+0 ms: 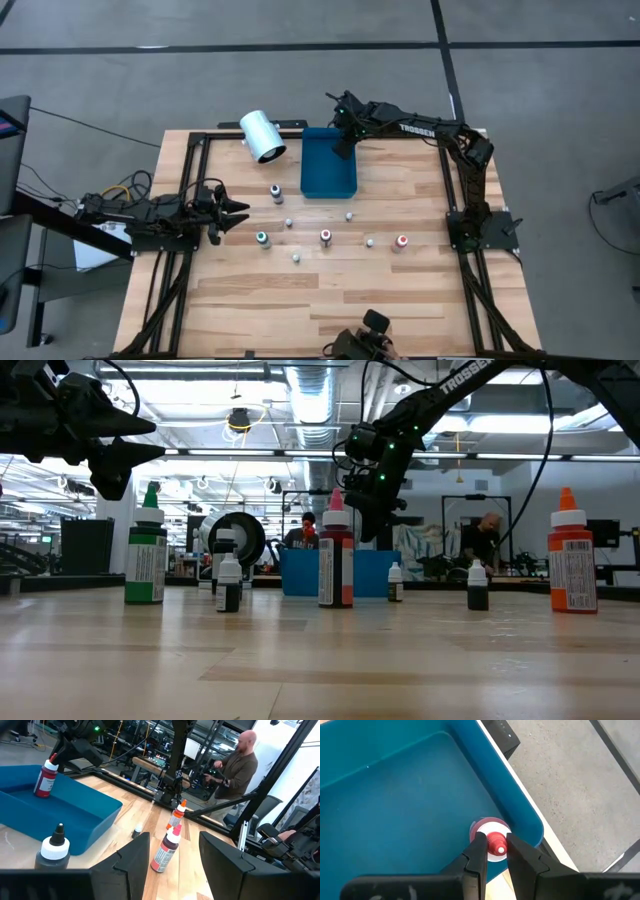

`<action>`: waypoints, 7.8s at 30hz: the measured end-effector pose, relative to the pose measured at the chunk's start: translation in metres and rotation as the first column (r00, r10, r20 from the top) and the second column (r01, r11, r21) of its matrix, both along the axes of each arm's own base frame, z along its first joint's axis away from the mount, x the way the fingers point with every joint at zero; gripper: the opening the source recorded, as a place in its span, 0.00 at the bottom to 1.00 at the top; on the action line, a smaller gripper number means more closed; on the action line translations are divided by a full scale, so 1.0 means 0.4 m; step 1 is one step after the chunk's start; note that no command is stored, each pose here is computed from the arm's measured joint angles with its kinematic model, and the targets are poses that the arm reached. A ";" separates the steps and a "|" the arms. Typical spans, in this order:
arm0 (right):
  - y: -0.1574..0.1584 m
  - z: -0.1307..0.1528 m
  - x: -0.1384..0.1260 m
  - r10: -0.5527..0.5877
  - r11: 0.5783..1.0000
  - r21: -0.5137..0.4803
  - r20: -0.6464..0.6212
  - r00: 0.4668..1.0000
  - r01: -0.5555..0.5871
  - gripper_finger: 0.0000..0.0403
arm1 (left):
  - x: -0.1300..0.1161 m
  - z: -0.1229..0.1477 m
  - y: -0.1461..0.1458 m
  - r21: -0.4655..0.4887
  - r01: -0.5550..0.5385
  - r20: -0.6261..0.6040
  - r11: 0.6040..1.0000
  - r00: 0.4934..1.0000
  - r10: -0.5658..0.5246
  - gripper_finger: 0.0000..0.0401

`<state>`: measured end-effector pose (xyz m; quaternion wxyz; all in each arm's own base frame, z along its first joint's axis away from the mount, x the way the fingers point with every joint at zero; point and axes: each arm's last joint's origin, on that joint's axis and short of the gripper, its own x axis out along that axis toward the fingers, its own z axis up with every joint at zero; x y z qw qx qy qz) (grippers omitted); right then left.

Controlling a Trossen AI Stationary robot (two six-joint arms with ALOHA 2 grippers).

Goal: Pick & Place food coloring
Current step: Put the large red food coloring bottle into the blue bin, then put the large black food coloring bottle into the blue bin

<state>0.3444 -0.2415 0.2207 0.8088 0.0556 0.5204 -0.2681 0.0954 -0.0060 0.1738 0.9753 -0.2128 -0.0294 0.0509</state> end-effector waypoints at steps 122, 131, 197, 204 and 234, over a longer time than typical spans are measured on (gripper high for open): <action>0.463 0.149 -0.607 0.159 0.982 -0.190 0.786 0.598 -0.012 0.56 | -0.003 0.003 0.013 -0.057 -0.178 0.018 0.982 0.984 0.179 0.41; 0.500 0.101 -0.673 0.145 0.981 -0.191 0.858 0.493 0.044 0.56 | -0.003 0.003 0.013 -0.074 -0.179 0.019 0.981 0.983 0.181 0.41; 0.496 -0.065 -0.677 0.057 0.982 -0.133 0.881 0.470 0.131 0.56 | 0.286 0.310 0.070 0.005 -0.437 -0.820 0.899 0.513 0.254 0.41; 0.496 -0.064 -0.677 0.056 0.983 -0.132 0.881 0.469 0.130 0.56 | 0.300 0.284 0.135 -0.062 -0.519 -0.859 0.853 0.463 0.219 0.41; 0.496 -0.064 -0.678 0.054 0.982 -0.132 0.881 0.470 0.136 0.56 | 0.381 0.207 0.236 -0.140 -0.470 -0.878 0.872 0.465 0.110 0.41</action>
